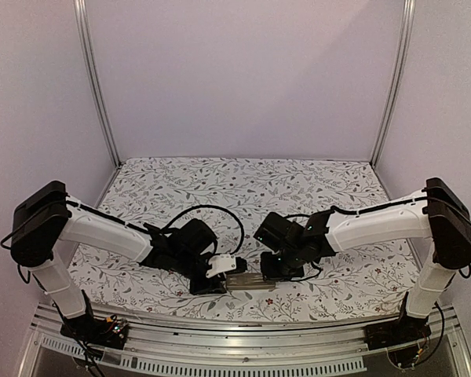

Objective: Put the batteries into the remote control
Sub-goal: Press the battery cover on the remote control.

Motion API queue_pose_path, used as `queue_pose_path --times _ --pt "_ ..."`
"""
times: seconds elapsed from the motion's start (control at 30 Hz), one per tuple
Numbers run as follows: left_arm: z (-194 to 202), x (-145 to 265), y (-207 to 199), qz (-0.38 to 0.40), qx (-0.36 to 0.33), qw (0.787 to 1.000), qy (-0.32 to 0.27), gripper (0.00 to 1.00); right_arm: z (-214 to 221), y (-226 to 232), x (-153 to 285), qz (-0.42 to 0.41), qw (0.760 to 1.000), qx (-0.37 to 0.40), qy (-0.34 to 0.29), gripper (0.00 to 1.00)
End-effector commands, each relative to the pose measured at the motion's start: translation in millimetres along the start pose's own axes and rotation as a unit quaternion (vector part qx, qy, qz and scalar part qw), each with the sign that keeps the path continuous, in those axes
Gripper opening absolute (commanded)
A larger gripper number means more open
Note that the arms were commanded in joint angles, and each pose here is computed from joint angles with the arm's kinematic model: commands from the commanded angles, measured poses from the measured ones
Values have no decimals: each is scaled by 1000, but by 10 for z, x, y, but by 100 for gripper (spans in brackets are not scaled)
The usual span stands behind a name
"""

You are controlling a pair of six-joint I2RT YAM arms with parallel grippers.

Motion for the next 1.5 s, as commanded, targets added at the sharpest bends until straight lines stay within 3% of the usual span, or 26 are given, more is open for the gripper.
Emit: queue_pose_path --times 0.0,0.47,0.67,1.47 --pt "-130 26 -19 5 -8 1000 -14 37 78 -2 -75 -2 1000 -1 12 4" --pt "-147 27 -22 7 -7 1000 -15 37 170 -164 -245 54 998 15 15 1" --pt "-148 25 -24 8 -7 1000 -15 37 157 -154 -220 84 996 35 8 8" --pt "-185 48 -47 16 -8 1000 -23 36 24 -116 -83 157 983 91 -33 20"
Point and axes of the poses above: each gripper's point midway between its finger pads, its own x axis back along the fingers, its own y axis along the line the jaws close on, z = x × y, the point moved 1 cm from there along x, back along the fingers, and after that the axes turned 8 degrees about -x, right-handed, at the moved point
